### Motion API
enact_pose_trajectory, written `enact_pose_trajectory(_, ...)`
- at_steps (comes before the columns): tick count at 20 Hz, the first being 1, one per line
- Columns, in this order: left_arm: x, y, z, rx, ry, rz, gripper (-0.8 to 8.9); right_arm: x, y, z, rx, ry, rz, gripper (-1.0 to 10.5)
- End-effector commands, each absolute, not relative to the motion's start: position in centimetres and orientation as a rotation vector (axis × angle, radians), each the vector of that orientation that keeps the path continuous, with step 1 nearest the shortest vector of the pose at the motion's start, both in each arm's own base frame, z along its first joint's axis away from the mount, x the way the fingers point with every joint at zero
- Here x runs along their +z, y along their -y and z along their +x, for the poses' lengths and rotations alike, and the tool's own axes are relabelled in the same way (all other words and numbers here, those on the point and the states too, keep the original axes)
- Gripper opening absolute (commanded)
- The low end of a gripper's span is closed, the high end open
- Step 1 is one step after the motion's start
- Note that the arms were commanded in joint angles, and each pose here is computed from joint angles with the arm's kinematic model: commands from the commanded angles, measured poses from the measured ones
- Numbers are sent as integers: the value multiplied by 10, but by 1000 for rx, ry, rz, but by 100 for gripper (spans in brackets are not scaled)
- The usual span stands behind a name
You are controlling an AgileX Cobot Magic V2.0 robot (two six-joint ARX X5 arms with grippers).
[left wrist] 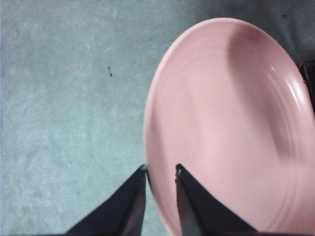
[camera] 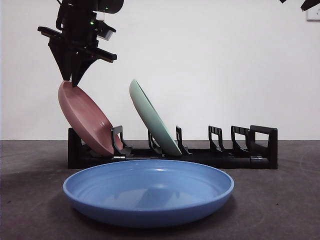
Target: Place the plate
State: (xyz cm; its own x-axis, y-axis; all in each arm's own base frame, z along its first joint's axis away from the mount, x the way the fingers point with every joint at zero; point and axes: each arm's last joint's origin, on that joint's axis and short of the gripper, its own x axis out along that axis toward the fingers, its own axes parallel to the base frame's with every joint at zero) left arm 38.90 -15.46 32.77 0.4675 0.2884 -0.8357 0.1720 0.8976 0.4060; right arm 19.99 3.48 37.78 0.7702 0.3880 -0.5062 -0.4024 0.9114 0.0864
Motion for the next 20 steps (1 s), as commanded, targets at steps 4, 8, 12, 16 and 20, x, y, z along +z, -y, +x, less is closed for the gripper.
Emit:
enact_pose_trajectory(4, 327, 155, 395, 82, -1090, 469, 117, 382, -36, 202, 430, -528, -20, 277)
enact_pose_trajectory(8, 325, 148, 398, 109, -1096, 441, 199, 382, -36, 202, 430, -528, -20, 277)
enact_pose_trajectory(12, 323, 145, 400, 115, -1103, 435, 82, 382, -36, 202, 430, -528, -20, 277)
enact_pose_trajectory(16, 322, 146, 401, 112, -1105, 434, 7, 382, -36, 202, 430, -528, -20, 278)
enact_pose_trajectory(20, 322, 146, 400, 111, -1105, 434, 7, 382, -36, 202, 430, -528, -20, 277)
